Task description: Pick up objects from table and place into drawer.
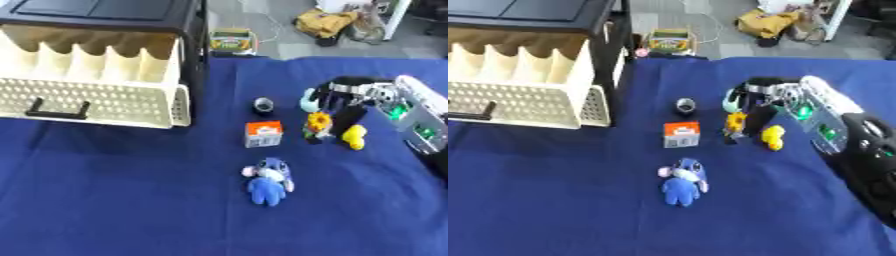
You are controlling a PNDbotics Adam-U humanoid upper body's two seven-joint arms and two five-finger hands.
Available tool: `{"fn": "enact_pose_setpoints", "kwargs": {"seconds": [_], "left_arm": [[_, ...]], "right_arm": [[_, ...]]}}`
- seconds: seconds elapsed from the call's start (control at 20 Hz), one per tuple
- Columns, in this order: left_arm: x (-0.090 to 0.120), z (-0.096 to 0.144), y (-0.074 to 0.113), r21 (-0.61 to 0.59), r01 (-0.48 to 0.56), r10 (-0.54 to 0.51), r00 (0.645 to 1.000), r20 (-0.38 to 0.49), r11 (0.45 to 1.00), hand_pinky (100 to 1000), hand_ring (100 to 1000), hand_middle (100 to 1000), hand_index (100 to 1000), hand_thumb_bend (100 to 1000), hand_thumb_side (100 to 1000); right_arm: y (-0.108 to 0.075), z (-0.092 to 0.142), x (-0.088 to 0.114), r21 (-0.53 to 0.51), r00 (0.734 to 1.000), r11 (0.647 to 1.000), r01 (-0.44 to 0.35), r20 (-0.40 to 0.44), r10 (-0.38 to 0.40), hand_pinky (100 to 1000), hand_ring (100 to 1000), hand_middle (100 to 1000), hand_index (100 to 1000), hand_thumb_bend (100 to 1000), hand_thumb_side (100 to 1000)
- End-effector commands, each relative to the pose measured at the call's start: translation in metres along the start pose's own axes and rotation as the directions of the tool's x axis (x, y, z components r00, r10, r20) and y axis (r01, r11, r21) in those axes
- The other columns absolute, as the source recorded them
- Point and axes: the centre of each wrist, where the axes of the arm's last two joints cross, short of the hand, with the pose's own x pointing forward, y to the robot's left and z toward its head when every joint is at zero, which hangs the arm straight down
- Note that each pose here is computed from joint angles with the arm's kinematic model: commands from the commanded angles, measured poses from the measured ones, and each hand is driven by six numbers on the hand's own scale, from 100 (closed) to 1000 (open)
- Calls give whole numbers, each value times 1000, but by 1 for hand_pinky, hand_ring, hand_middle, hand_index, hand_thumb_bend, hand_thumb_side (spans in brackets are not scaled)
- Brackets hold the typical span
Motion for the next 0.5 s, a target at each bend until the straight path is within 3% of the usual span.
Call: {"fn": "enact_pose_setpoints", "kwargs": {"seconds": [0.05, 0.5], "left_arm": [[3, -4, 6, 20, 5, -6, 1000, 18, 1000, 100, 100, 100, 714, 205, 1000], [3, -4, 6, 18, 2, -2, 1000, 16, 1000, 100, 100, 100, 711, 203, 1000]], "right_arm": [[-9, 3, -6, -22, 999, 1000, -20, -31, 19, 618, 729, 717, 847, 594, 302], [-5, -1, -7, -29, 999, 1000, -11, -42, 10, 528, 664, 661, 791, 569, 260]]}}
